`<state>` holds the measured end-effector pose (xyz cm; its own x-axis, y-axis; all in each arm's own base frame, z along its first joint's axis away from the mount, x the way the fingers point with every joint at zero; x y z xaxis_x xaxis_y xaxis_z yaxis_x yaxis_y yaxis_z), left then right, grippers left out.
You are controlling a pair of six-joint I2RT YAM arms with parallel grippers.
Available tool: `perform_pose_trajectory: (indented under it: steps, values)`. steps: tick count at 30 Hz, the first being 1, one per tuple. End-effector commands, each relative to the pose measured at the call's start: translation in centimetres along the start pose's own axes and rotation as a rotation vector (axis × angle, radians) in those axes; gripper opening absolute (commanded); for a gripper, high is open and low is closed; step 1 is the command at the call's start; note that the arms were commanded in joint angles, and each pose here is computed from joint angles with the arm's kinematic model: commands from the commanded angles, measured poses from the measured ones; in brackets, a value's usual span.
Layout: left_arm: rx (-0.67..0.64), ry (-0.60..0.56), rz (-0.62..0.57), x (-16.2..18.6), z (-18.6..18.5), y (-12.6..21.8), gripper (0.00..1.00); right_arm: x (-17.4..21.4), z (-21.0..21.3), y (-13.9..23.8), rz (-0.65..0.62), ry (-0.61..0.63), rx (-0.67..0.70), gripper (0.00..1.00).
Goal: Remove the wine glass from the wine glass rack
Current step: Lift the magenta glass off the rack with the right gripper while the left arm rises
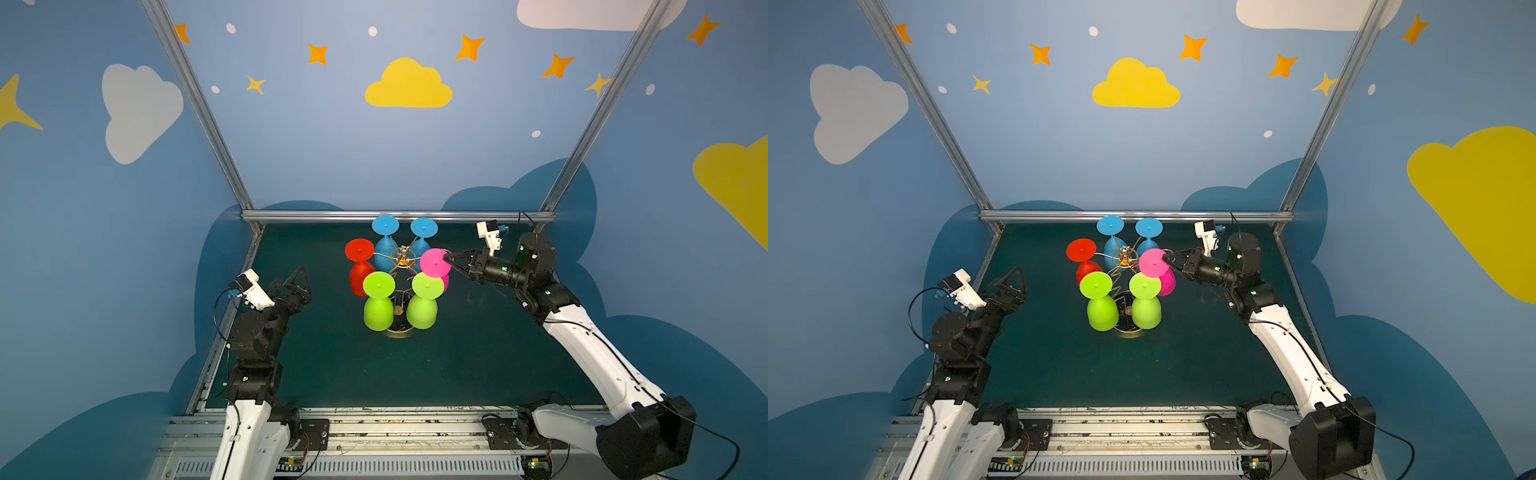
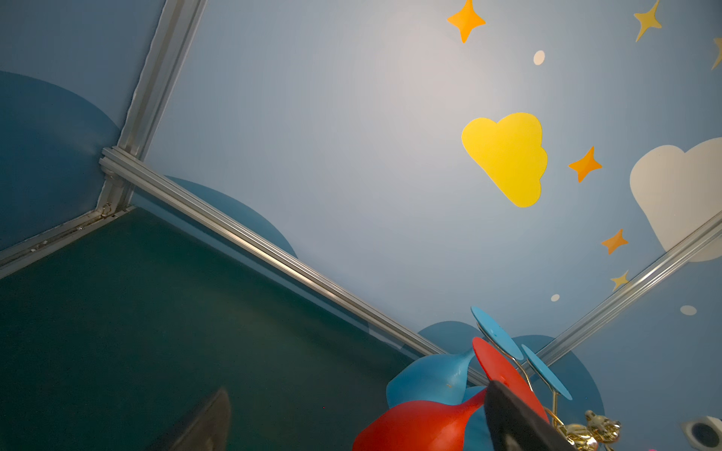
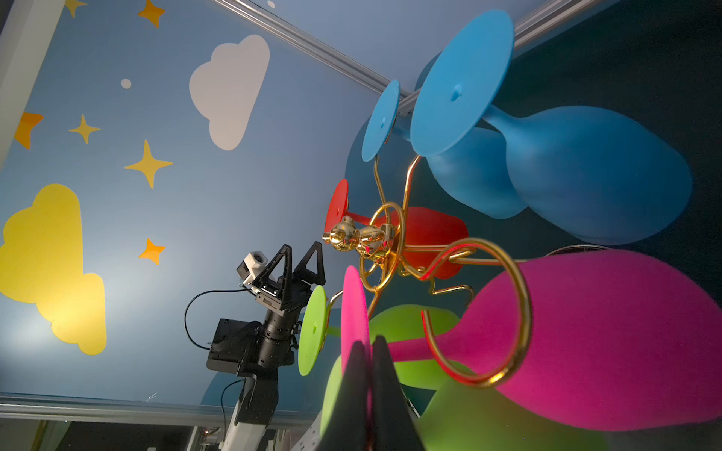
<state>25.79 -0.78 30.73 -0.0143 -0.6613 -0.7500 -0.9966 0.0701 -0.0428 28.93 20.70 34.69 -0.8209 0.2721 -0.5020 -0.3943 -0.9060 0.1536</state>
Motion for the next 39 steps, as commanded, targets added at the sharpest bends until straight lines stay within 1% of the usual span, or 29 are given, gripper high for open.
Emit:
perform_pose_trajectory:
  steps: [1, 9, 19, 21, 24, 29, 33, 39]
  values:
    - [-0.007, 0.004, -0.013, -0.1, 0.2, 0.0, 1.0, 0.6, 0.3, 0.6, 0.001, 0.036, 0.012, 0.0]
    - [-0.015, 0.009, -0.02, -0.3, 0.3, 0.0, 1.0, 1.2, -0.3, 2.4, -0.062, 0.07, 0.104, 0.0]
    - [-0.007, 0.016, -0.036, -1.2, -0.3, -0.1, 1.0, 1.3, -1.9, 4.7, -0.146, 0.04, 0.155, 0.0]
    - [-0.004, 0.008, -0.02, -1.4, -0.7, -0.3, 1.0, 1.2, -2.1, 5.5, -0.164, 0.038, 0.17, 0.0]
    - [0.02, -0.013, 0.039, -1.7, -2.0, -0.6, 1.0, 1.0, -2.3, 6.9, -0.201, 0.047, 0.2, 0.0]
    - [0.121, -0.051, 0.159, -2.3, -5.3, -1.4, 0.98, 0.8, -1.5, 8.8, -0.257, 0.115, 0.255, 0.0]
    - [0.288, -0.067, 0.249, -2.7, -8.9, -1.4, 0.94, 0.2, -0.2, 9.4, -0.271, 0.179, 0.26, 0.0]
    - [0.529, -0.054, 0.376, -3.4, -13.8, -1.2, 0.89, -1.1, 2.3, 10.1, -0.296, 0.287, 0.259, 0.0]
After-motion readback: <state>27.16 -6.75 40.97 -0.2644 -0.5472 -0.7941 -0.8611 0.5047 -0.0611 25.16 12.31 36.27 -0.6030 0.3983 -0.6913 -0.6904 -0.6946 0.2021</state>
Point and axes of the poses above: each gripper's point midway between its finger pads, its own y axis back along the fingers, its own z axis along the line the jaws close on, x = y × z, the point moved 3 cm from there along y, back along the fingers, and after that the axes turned 3 degrees about y, right-handed, at the moved point
